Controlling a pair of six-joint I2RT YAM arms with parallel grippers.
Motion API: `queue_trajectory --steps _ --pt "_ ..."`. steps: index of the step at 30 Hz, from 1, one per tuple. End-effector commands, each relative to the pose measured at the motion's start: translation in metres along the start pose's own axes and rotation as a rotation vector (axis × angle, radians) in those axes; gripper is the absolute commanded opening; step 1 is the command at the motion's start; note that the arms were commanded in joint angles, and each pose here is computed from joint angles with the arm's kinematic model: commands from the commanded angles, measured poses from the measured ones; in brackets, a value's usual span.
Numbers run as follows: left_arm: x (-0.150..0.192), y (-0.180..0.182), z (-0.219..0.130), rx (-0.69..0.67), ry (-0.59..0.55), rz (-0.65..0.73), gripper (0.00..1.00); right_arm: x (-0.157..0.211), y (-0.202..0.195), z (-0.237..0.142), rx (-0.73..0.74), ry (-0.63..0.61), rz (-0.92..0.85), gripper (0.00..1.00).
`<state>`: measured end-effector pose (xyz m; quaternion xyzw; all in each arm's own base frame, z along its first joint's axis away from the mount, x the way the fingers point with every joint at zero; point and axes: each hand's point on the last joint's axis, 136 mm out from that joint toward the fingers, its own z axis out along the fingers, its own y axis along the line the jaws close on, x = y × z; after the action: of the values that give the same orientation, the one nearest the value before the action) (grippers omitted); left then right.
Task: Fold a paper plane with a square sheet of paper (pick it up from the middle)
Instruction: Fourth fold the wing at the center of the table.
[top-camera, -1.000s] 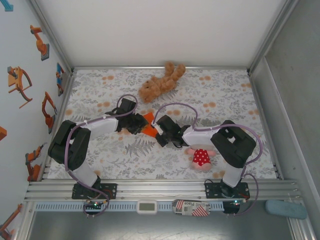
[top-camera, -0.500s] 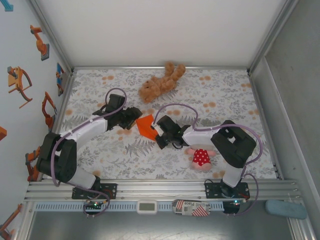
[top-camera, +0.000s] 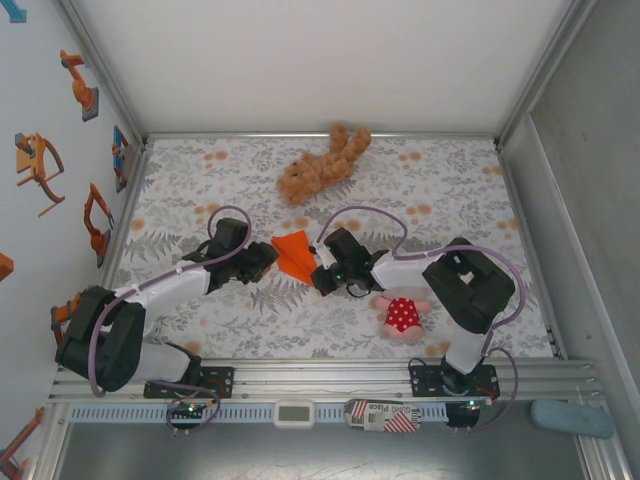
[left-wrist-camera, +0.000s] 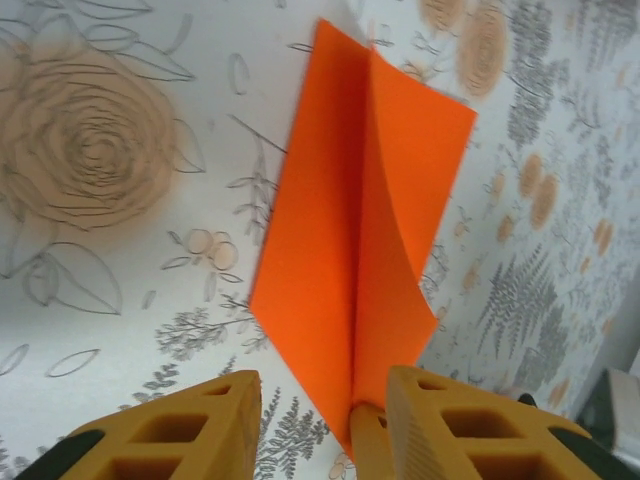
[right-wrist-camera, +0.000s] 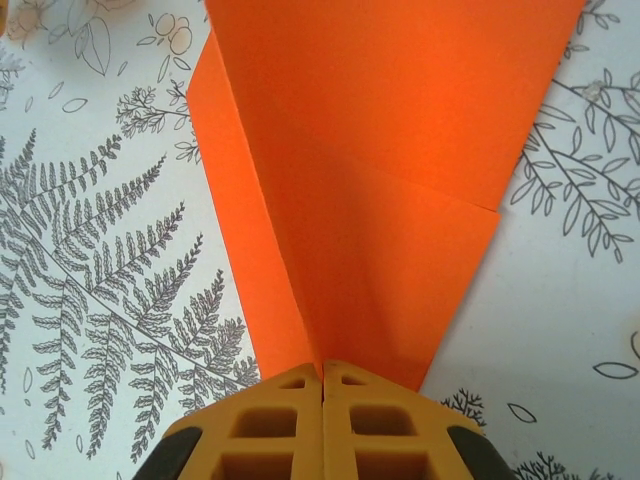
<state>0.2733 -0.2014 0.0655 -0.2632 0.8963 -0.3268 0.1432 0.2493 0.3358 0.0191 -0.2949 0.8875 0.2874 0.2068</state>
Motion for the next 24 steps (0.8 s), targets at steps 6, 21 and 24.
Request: queue_trajectory --steps 6,21,24 --pt "0.011 -0.02 0.014 0.11 0.004 0.082 0.32 0.012 -0.004 0.003 -0.067 0.019 0.101 0.02" --pt "0.021 -0.024 0.04 0.144 0.069 0.219 0.33 0.011 -0.008 0.003 -0.081 0.016 0.121 0.02" --pt "0.023 -0.025 0.047 0.158 0.086 0.22 0.34 0.011 -0.008 0.003 -0.085 0.015 0.121 0.02"
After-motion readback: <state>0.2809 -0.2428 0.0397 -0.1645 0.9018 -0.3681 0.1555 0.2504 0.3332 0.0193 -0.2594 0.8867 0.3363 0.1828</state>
